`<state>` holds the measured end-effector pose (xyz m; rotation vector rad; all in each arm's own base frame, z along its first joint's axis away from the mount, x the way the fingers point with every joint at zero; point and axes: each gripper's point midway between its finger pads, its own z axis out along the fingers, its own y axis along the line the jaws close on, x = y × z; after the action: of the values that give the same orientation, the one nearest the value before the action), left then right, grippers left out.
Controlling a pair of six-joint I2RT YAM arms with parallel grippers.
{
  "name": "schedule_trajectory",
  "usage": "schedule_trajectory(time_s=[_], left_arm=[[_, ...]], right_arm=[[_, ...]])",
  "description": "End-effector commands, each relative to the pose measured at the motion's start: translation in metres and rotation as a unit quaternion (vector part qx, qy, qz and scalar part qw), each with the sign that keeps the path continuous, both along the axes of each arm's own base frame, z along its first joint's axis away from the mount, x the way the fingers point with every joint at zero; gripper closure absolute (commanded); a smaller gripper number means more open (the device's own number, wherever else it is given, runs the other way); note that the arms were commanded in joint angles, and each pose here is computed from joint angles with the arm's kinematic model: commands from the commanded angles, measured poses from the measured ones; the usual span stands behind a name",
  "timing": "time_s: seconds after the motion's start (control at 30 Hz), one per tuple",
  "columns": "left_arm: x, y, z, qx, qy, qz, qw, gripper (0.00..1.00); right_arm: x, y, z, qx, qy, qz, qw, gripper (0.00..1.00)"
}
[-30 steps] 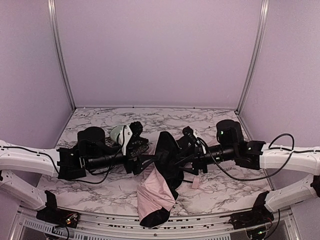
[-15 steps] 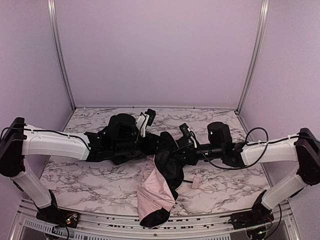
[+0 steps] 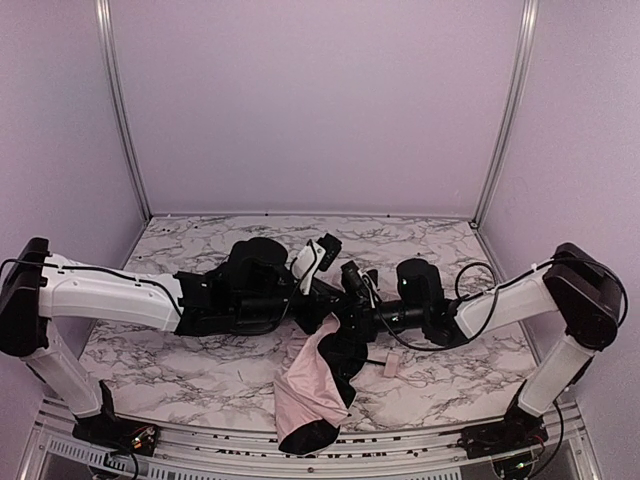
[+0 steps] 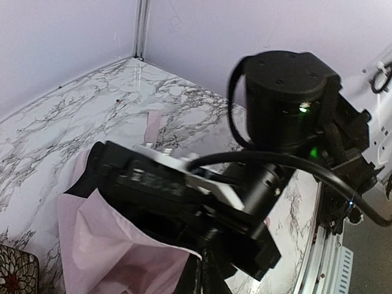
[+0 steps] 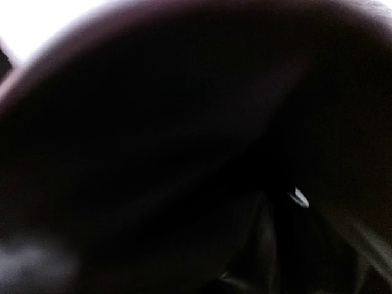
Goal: Put away the umbrella
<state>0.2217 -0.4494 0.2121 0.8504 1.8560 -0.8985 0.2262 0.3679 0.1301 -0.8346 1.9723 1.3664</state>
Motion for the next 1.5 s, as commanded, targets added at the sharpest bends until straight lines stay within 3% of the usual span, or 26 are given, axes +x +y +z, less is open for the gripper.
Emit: schedule_trajectory(time_s=[0.0,0.17,0.3,0.43,0.67,0.9,1.07,1.2,1.23,1.27,1.33,1.47], left_arm=[[-0.029,-0.015,0.031,0.024,-0.090,-0.038,0.995,1.00],[-0.035,-0.022,-0.002,0.082,-0.075,-0.048,0.993,1.00],[-0.039,-0.011,-0.017,0.101,-0.075,-0.043,0.991,1.00],[-0.049,0.003,-0.035,0.129,-0.087,-0.059,0.986,1.00],[-0.105,0.000,-0.081,0.190,-0.132,-0.165,0.959,1.00],[-0.116,-0.001,-0.114,0.215,-0.115,-0.194,0.950,1.00],[-0.138,0.007,-0.123,0.207,-0.094,-0.251,0.941,1.00],[-0.167,0.014,-0.113,0.184,-0.067,-0.320,0.927,1.00],[-0.171,0.016,-0.111,0.179,-0.061,-0.330,0.925,0.97],[-0.174,0.018,-0.108,0.176,-0.059,-0.335,0.924,0.88],[-0.172,0.022,-0.099,0.174,-0.065,-0.328,0.926,0.60],[-0.167,0.036,-0.062,0.131,-0.106,-0.302,0.938,0.39]], right_arm=[[0.019,0.021,0.027,0.078,-0.005,0.009,0.997,1.00],[0.029,0.035,0.033,0.128,0.015,0.021,0.991,1.00],[0.039,0.027,0.025,0.118,0.026,0.000,0.993,0.87],[0.053,-0.012,0.014,0.066,0.034,-0.051,0.996,0.82],[0.071,-0.093,0.001,-0.097,0.032,-0.156,0.982,0.70],[0.075,-0.119,0.047,-0.130,-0.033,-0.192,0.972,0.64],[0.061,-0.100,0.071,-0.093,-0.059,-0.135,0.985,0.56],[0.037,-0.065,0.052,-0.117,-0.058,-0.061,0.990,0.49],[0.029,-0.054,0.049,-0.124,-0.064,-0.038,0.989,0.47],[0.020,-0.044,0.043,-0.131,-0.066,-0.016,0.989,0.45],[0.001,-0.024,0.034,-0.137,-0.068,0.031,0.988,0.45],[-0.037,-0.003,0.005,-0.176,-0.049,0.102,0.978,0.55]])
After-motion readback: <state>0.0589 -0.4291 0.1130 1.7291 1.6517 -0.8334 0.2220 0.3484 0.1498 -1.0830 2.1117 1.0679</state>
